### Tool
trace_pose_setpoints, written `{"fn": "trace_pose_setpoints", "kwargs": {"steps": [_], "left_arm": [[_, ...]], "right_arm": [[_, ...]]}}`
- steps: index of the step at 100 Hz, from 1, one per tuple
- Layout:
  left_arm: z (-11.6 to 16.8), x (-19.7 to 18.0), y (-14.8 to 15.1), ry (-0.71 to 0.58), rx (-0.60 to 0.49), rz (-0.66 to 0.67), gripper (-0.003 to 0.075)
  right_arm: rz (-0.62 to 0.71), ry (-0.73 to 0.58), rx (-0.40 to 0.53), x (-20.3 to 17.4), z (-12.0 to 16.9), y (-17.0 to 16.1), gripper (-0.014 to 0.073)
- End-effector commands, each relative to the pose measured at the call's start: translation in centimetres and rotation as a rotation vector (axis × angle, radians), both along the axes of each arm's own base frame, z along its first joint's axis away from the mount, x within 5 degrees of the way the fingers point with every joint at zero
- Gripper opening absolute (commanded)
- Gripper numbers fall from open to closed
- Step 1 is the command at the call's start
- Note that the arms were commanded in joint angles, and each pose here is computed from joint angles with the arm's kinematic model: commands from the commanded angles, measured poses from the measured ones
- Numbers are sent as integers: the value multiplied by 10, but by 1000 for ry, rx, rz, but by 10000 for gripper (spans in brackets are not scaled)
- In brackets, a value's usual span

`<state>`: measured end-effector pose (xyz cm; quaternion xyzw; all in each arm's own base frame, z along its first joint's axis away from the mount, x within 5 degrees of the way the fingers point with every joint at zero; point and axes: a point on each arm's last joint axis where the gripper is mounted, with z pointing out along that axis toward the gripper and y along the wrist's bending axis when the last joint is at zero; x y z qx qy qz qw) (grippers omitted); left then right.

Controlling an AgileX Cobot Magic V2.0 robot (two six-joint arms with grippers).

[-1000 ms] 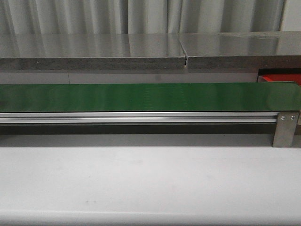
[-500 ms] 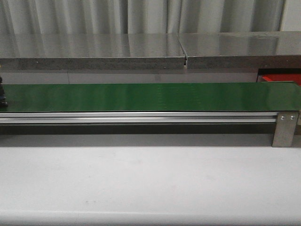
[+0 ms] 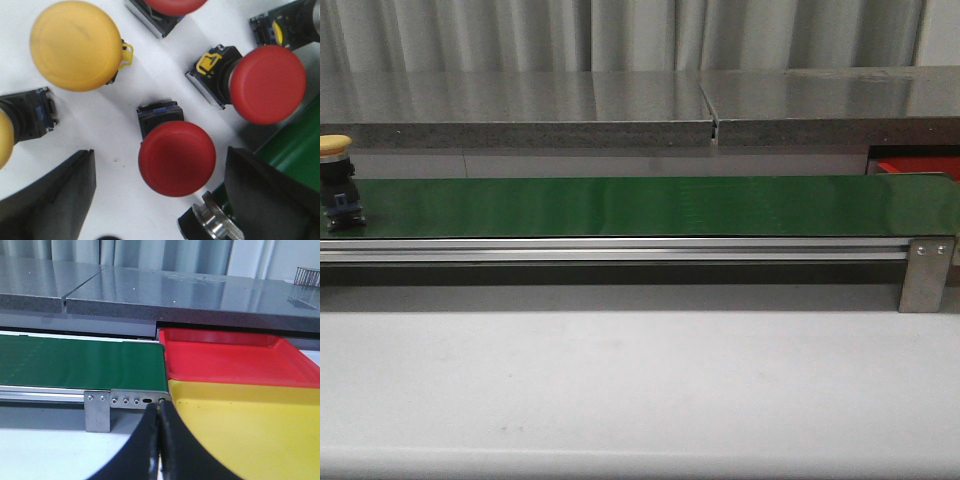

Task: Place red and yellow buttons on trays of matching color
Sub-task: 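Place the red button on the green conveyor and release it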

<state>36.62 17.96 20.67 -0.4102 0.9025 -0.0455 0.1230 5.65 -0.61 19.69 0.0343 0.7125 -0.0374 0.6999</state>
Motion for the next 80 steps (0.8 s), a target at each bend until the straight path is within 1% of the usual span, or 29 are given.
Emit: {"fn": "trace_pose_setpoints", "kwargs": {"steps": [1, 9, 21, 22, 23, 27, 43, 50, 59, 71, 80], "left_arm": [[22, 2, 1, -78, 20, 27, 514], [17, 3, 1, -68, 13, 28, 458], [16, 5, 2, -76, 18, 30, 342], [16, 5, 2, -76, 18, 30, 320], [16, 5, 2, -76, 18, 30, 320], [16, 5, 3, -77, 19, 28, 271], [18, 5, 2, -81, 21, 28, 155], [23, 3, 2, -89, 27, 25, 129], [34, -2, 0, -83, 48, 13, 117], [57, -13, -3, -83, 104, -26, 116], [81, -23, -6, -120, 152, -38, 116]], "right_arm": [[1, -113, -26, -3, 15, 1, -66], [1, -113, -26, -3, 15, 1, -66], [1, -113, -26, -3, 15, 1, -66], [1, -113, -26, -3, 15, 1, -66], [1, -113, -26, -3, 15, 1, -66], [1, -113, -26, -3, 15, 1, -66], [1, -113, -26, -3, 15, 1, -66], [1, -113, -26, -3, 15, 1, -66], [1, -113, -26, -3, 15, 1, -66], [1, -113, -26, -3, 15, 1, -66], [1, -113, -26, -3, 15, 1, -66]]}}
